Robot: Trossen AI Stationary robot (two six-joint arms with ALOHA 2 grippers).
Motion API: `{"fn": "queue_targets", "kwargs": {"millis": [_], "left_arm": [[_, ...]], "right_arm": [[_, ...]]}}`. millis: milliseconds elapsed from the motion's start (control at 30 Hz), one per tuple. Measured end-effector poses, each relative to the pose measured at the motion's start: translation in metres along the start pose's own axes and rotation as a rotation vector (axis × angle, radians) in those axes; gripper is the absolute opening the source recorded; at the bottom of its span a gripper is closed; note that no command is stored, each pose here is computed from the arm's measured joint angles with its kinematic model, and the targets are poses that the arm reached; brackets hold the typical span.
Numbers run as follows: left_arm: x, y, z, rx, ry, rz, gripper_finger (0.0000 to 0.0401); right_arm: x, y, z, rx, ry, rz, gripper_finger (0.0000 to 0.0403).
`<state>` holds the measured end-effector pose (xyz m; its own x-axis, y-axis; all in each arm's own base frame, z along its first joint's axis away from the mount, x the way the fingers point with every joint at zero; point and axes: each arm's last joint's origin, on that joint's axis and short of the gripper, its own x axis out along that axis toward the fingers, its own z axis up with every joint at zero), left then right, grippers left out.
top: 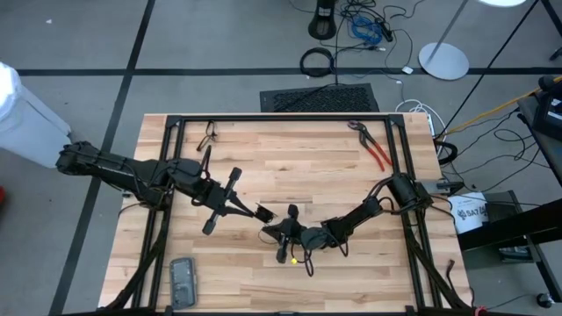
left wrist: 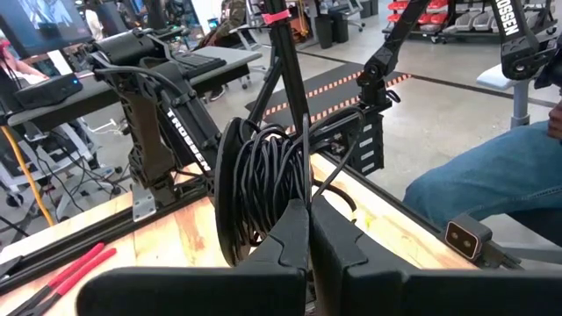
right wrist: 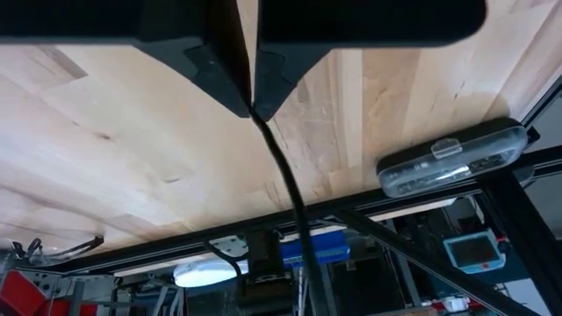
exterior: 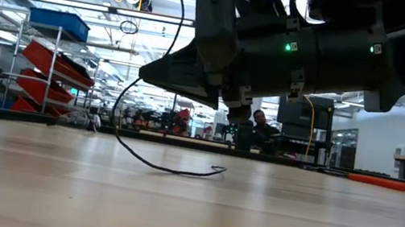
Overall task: Coil cords
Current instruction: Coil the black wire onto the spool
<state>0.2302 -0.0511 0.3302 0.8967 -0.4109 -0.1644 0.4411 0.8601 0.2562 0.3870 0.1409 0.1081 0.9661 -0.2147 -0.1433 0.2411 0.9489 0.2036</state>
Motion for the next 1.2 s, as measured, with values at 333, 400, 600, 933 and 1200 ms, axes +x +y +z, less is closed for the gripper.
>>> {"fn": "queue_targets", "kwargs": {"millis": [333,400,600,933,1200], "left_arm": [[0.000,-0.002,-0.006,-0.018,0.066,-0.021,0.0002],[0.000,-0.003,-0.008,-0.023,0.083,-0.026,0.0002],[-0.001,-0.004,-0.011,-0.038,0.114,-0.041,0.0002],[-0.001,-0.006,-0.011,-0.071,0.098,-0.107,0.0002],[0.001,-0.007,-0.009,-0.094,0.057,-0.173,0.0002]], "right_arm": [[-0.019,0.022,0.007,-0.050,0.056,0.077,0.0001],[-0.028,0.031,0.013,-0.115,0.102,0.148,0.0001],[-0.063,0.052,0.049,-0.272,0.168,0.256,0.0000],[-0.106,0.048,0.124,-0.341,0.057,0.136,0.0000],[-0.096,0.036,0.165,-0.402,-0.044,0.039,0.0000]]}}
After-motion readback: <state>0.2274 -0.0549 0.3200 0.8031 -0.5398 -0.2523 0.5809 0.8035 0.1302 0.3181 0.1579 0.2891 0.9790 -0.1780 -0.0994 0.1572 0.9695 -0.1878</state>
